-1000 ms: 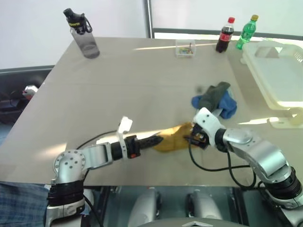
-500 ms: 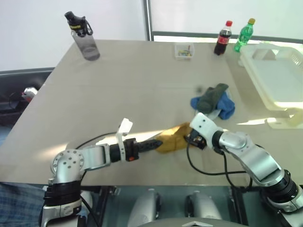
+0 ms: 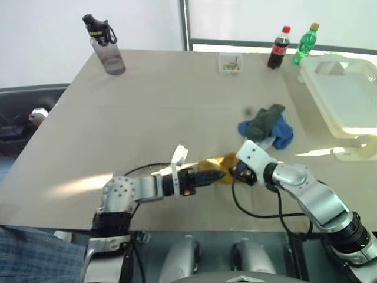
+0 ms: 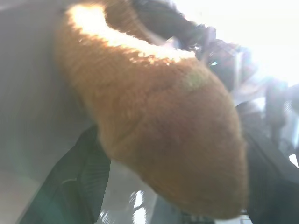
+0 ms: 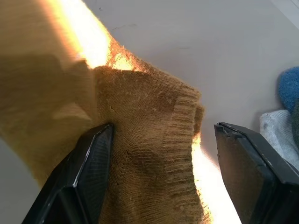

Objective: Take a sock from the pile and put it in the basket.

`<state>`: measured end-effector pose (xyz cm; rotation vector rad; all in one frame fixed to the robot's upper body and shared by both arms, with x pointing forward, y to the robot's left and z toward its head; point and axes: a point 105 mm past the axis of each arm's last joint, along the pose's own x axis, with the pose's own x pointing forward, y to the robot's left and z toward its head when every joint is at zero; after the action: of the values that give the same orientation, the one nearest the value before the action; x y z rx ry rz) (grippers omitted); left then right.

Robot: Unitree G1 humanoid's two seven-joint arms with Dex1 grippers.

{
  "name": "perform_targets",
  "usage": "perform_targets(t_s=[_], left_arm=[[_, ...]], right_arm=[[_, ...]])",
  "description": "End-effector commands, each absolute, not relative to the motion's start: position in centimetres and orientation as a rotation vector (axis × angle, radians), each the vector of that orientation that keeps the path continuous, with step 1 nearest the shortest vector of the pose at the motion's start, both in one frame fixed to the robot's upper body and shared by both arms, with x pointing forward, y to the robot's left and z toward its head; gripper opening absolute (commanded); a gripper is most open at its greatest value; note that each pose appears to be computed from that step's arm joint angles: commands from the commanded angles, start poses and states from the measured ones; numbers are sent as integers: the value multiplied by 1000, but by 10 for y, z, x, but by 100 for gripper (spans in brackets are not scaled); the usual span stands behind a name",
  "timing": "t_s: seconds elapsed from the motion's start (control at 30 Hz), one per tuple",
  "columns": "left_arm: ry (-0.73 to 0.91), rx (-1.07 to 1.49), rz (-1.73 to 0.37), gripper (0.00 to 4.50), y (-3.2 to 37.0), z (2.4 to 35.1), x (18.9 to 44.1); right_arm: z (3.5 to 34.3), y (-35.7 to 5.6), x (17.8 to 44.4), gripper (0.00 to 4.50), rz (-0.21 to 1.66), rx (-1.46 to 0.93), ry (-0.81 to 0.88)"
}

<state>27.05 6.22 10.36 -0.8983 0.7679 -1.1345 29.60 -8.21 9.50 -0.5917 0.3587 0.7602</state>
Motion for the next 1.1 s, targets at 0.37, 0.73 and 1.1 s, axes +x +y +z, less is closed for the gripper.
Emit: perform_targets(t_s=[0.37,0.73,1.1], left_arm=[[629,-910,-1229,374,62,131,276],[505,-886,-1142,374,56,130,305],[492,-902,-1248,374,36,139,299]], right_arm=[[87,-99,296,354,695,-595,421],[95,-98,293,354,709,-569,406],[116,-99,293,354,695,-497,337]])
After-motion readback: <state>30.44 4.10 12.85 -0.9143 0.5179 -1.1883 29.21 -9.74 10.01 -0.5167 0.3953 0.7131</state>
